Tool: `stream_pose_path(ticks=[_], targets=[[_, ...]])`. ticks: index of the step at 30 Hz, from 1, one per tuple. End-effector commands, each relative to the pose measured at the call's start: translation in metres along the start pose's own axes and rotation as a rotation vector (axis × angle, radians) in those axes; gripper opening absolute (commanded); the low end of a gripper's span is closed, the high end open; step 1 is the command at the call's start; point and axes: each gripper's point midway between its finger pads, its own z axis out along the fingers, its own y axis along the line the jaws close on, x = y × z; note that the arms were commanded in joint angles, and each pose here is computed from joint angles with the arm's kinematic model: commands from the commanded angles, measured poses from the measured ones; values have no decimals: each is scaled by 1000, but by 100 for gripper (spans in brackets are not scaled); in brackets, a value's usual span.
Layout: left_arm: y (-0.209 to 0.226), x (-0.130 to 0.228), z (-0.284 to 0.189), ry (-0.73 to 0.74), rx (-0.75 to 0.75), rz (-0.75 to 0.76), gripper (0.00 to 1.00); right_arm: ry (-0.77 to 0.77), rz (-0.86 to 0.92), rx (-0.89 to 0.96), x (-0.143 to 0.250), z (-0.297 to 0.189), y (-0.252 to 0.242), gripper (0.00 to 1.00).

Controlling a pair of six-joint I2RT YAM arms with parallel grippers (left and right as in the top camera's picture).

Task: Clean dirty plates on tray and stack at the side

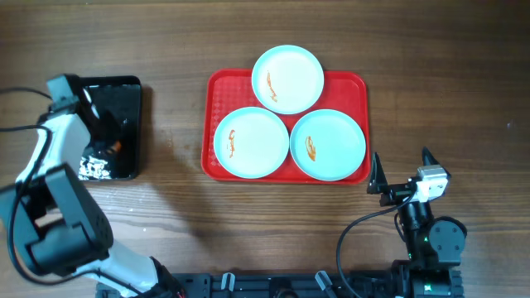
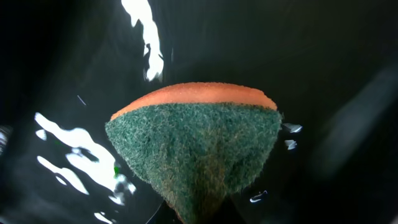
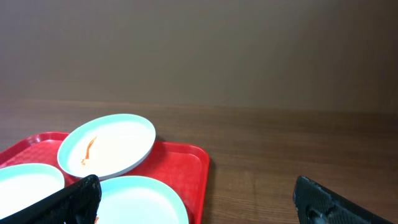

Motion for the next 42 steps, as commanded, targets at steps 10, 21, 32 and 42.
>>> stream_pose_path(ticks=[10, 21, 32, 42], targets=[[-6, -74, -123, -356, 80, -25, 4, 1, -17, 10, 1, 0, -1, 100], [23, -14, -25, -79, -122, -6, 4, 1, -17, 10, 1, 0, -1, 100], [-46, -75, -173, -422, 359, -60, 4, 1, -17, 10, 1, 0, -1, 100], [-47, -31, -174, -266, 378, -63, 4, 16, 402, -340, -13, -10, 57, 100]])
